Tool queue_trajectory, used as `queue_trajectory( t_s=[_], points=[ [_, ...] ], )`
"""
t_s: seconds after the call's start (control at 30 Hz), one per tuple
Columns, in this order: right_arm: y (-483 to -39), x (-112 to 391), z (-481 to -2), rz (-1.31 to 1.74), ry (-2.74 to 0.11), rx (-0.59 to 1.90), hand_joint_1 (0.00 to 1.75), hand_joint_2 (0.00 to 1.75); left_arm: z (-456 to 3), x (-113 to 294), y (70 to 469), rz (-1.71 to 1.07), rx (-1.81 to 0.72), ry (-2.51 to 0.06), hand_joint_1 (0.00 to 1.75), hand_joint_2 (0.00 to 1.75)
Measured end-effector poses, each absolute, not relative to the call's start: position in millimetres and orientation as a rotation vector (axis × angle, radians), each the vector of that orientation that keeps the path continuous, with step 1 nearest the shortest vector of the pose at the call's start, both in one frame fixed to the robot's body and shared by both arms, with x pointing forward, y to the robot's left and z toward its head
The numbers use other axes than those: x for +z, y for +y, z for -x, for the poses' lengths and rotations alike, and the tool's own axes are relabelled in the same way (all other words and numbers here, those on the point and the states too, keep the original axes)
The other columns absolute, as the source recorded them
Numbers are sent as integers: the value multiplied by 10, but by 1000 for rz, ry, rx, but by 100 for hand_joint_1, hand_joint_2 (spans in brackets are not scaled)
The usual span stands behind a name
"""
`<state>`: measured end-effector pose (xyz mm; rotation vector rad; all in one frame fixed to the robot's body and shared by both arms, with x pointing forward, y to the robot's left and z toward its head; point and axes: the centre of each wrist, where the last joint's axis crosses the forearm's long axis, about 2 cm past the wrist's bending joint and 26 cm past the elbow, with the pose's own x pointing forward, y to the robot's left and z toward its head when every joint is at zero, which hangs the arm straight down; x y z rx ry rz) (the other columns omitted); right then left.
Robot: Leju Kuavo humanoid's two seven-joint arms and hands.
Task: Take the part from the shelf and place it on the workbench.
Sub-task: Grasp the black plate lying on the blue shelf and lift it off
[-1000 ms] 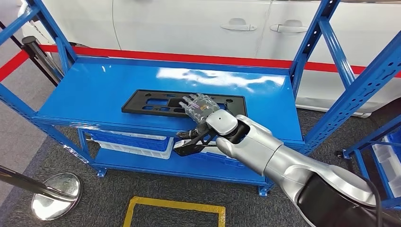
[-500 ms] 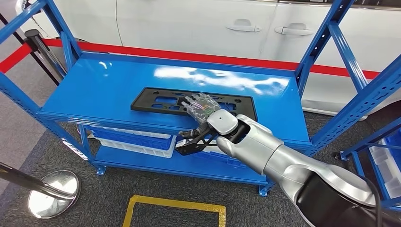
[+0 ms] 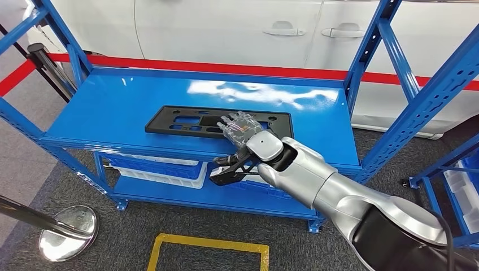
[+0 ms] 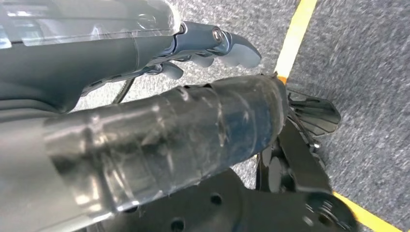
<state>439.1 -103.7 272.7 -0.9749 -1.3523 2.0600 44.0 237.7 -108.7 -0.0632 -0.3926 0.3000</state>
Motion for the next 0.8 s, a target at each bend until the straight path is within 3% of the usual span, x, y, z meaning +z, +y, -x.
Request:
queue_trajectory(
  t_s=[0.8],
  points=[
    [-1157,2645,-4430,981,-1321,2050,0,0,-442,-1088,2384,58,300,-380,0,0]
  ],
)
